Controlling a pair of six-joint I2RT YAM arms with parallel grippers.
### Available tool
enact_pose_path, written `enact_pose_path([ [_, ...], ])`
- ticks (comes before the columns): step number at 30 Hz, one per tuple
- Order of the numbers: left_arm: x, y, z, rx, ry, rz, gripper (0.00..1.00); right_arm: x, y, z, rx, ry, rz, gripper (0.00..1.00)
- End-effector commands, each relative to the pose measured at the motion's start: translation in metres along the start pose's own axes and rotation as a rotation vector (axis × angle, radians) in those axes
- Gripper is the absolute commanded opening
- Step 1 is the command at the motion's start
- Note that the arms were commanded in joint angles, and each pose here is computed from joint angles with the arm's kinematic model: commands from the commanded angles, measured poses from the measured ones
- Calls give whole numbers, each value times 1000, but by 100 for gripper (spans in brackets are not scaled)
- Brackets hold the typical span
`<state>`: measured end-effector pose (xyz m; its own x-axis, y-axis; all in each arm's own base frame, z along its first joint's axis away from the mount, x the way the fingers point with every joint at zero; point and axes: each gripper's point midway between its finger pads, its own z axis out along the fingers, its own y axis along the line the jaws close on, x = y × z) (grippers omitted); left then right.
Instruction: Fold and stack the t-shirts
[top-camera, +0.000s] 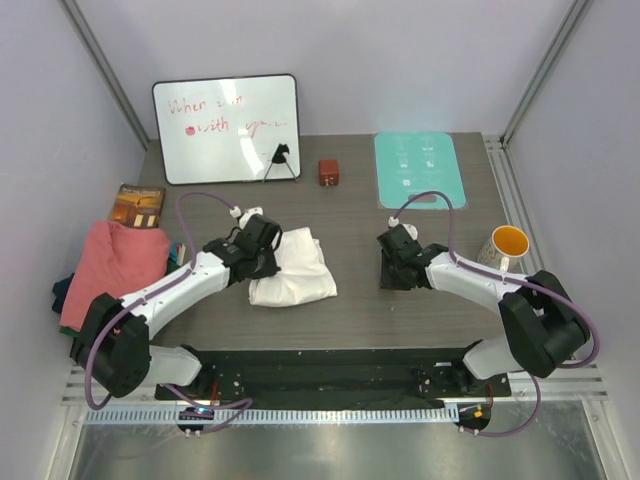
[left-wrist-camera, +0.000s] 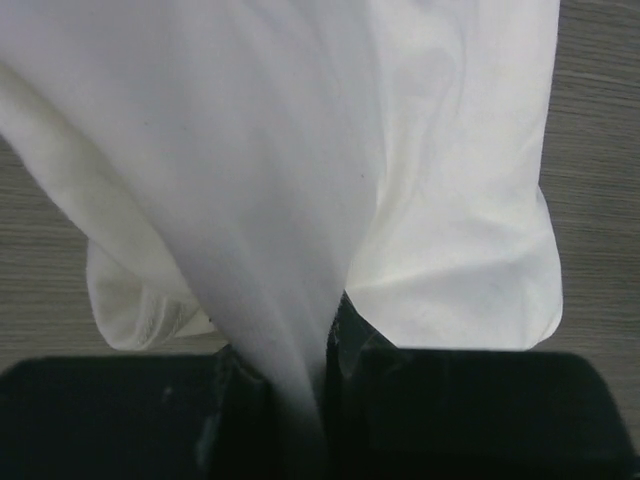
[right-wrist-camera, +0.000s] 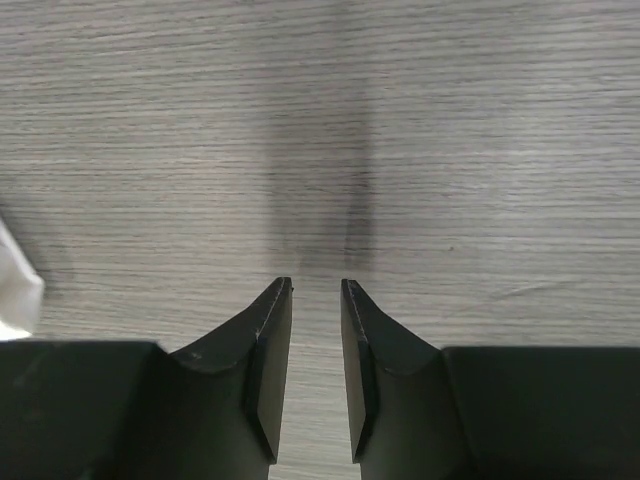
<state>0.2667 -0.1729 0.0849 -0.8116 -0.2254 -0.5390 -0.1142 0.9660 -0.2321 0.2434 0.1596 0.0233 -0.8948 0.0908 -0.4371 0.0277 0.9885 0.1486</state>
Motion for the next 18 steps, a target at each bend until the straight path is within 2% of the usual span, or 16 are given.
enact_pose_path([
  [1, -7, 28, -12, -117, -13, 35, 0, -16, -3, -16, 14, -59, -16, 33],
  [6, -18, 29, -20, -145, -24, 54, 0, -15, -6, -16, 18, -53, -24, 33],
  [9, -32, 37, -31, -215, -48, 58, 0, -14, -7, -13, 21, -45, -23, 33],
  [10, -29, 47, -34, -273, -18, 71, 0, -12, -5, -12, 13, -37, -29, 33],
  [18, -86, 73, -72, -397, -93, -2, 0, -10, -2, -10, -5, -24, -32, 33],
])
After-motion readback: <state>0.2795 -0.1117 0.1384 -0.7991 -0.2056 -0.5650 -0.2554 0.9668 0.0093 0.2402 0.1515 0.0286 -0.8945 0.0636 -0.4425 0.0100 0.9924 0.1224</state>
